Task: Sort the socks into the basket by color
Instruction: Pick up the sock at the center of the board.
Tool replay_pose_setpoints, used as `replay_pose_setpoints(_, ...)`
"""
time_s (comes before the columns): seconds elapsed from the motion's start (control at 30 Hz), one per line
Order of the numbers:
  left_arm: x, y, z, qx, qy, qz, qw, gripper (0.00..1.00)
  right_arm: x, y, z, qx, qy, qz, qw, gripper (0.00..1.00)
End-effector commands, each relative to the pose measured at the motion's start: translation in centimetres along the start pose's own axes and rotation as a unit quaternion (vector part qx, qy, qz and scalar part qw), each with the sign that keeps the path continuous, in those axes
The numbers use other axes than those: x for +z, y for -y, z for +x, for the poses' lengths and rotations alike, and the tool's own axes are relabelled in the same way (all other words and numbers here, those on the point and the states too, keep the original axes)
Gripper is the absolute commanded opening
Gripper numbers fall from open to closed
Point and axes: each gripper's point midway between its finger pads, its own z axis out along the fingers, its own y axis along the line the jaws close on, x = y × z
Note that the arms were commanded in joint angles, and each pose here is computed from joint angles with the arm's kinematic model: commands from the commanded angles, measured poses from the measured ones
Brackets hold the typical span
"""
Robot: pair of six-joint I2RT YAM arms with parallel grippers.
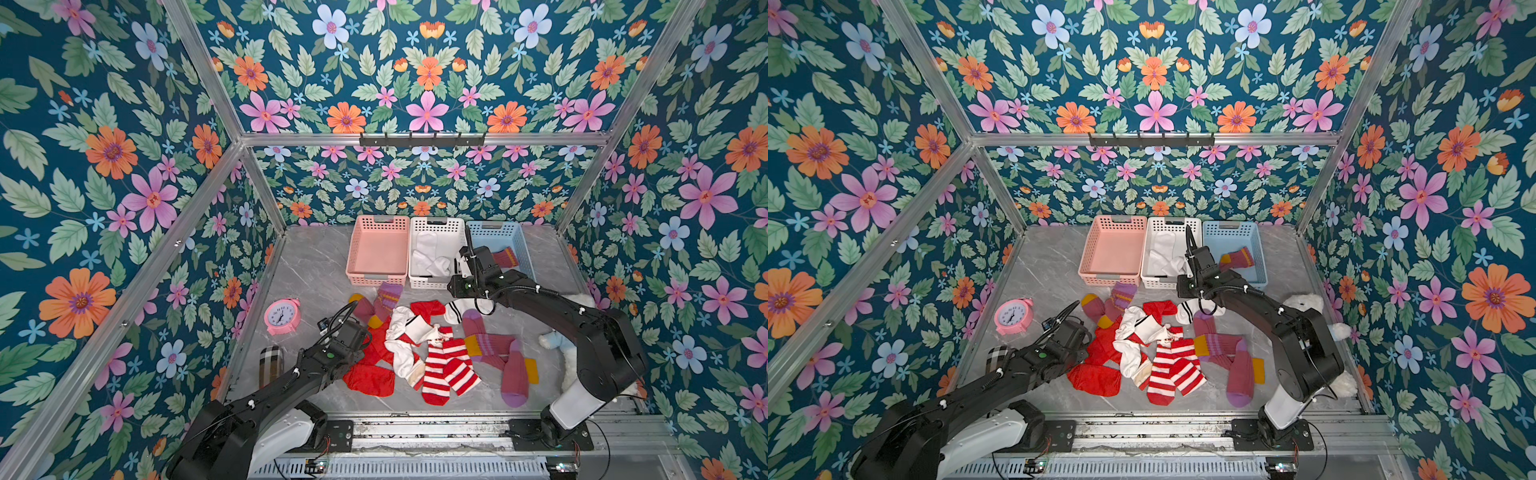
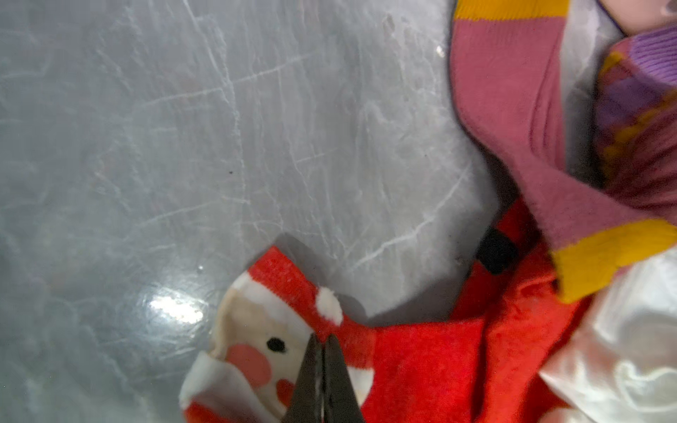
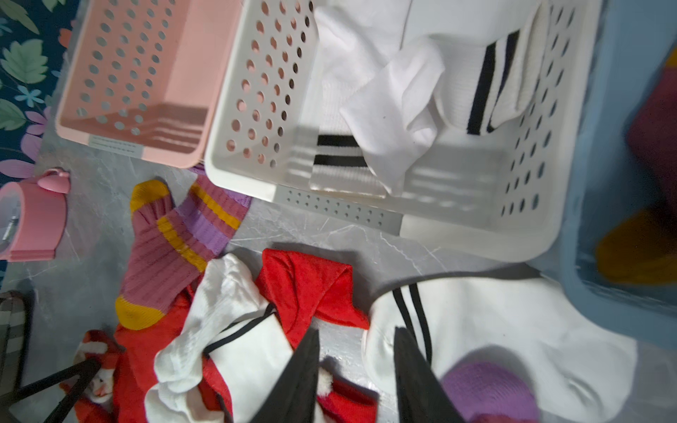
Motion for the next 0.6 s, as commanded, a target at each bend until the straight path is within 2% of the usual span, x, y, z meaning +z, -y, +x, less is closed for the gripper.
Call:
replay_pose_setpoints(0.0,-1.1,1.5,-1.7,0.007,0.024,0.021,0.999,0.0,-0.3,0.1,-0.4,0.004,0.011,0.004,1.0,0.37)
replay_pose_setpoints(0.23,-5.5,5.1,-6.9,0.046,0.095,0.051,0.993,0.0,-0.5,0.0,-0.7,0.004,0.02,0.001,1.0,0.36)
replay_pose_setpoints(0.3,-6.8,7.1,-8.3,0.068,0.112,0.079,0.988,0.0,-0.7,0.0,-0.8,0.003,0.024,0.0,1.0,0.37)
replay_pose_setpoints(0.43,-9.4,9.6,-11.0,0.102,0.138,0.089,0.981,0.0,-0.8,-0.1,-1.0,0.002,0.025,0.001,1.0,0.36)
replay_pose_setpoints(0.57,-11.8,12.0,-13.0,0.111,0.162,0.124,0.973,0.0,-1.3,0.0,-0.9,0.001,0.03,0.001,1.0,0.36)
